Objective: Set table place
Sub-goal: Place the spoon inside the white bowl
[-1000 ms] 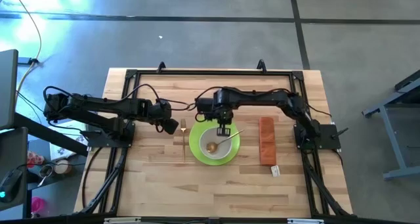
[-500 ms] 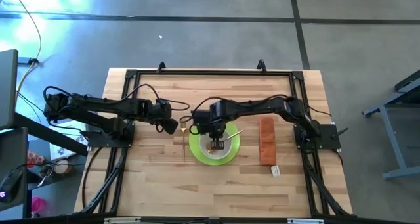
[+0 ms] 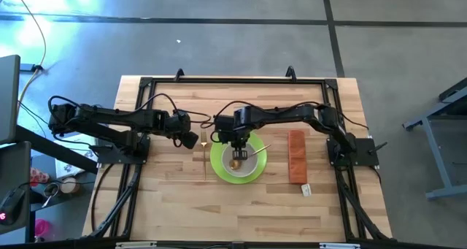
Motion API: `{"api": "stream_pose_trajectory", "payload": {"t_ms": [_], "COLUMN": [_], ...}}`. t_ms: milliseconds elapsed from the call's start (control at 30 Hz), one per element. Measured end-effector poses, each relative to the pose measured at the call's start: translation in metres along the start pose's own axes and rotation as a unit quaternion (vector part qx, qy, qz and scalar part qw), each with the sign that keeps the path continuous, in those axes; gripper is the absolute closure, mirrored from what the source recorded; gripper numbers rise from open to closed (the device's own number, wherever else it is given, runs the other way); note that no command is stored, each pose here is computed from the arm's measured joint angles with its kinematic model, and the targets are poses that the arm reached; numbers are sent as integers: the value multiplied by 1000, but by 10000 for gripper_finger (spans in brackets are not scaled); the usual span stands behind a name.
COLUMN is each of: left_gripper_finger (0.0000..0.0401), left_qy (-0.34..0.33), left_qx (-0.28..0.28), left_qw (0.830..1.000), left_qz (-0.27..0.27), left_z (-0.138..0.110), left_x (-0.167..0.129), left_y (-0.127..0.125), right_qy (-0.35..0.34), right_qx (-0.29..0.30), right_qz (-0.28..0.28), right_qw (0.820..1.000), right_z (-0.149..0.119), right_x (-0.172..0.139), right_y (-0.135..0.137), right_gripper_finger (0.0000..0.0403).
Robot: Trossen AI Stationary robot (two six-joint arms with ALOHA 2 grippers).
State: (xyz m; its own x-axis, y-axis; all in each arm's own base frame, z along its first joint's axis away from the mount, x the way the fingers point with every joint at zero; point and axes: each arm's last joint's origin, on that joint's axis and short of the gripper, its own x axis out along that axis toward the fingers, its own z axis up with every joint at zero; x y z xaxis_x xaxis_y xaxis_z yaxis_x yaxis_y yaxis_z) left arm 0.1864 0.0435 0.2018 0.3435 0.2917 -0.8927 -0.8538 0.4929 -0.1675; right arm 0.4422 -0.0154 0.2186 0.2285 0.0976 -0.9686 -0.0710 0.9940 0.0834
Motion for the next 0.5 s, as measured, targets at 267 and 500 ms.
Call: {"api": "stream_pose_trajectory", "payload": {"t_ms": [267,500], "left_gripper_finger": [393,393], "left_qy": [0,0], "left_qx": [0,-2], "left_qw": [1000,1000], "left_qz": [0,0], "left_z": [0,0], "left_x": [0,0], "left_y": [0,0], "right_qy": [0,5], "right_qx": [0,-2], "right_qz": [-14,-11], "right_qw": [1000,1000], "right_z": [-1,-2], "right_x": [-1,-4], "right_y": [-14,-16], "right_gripper_finger": [403,403]}}
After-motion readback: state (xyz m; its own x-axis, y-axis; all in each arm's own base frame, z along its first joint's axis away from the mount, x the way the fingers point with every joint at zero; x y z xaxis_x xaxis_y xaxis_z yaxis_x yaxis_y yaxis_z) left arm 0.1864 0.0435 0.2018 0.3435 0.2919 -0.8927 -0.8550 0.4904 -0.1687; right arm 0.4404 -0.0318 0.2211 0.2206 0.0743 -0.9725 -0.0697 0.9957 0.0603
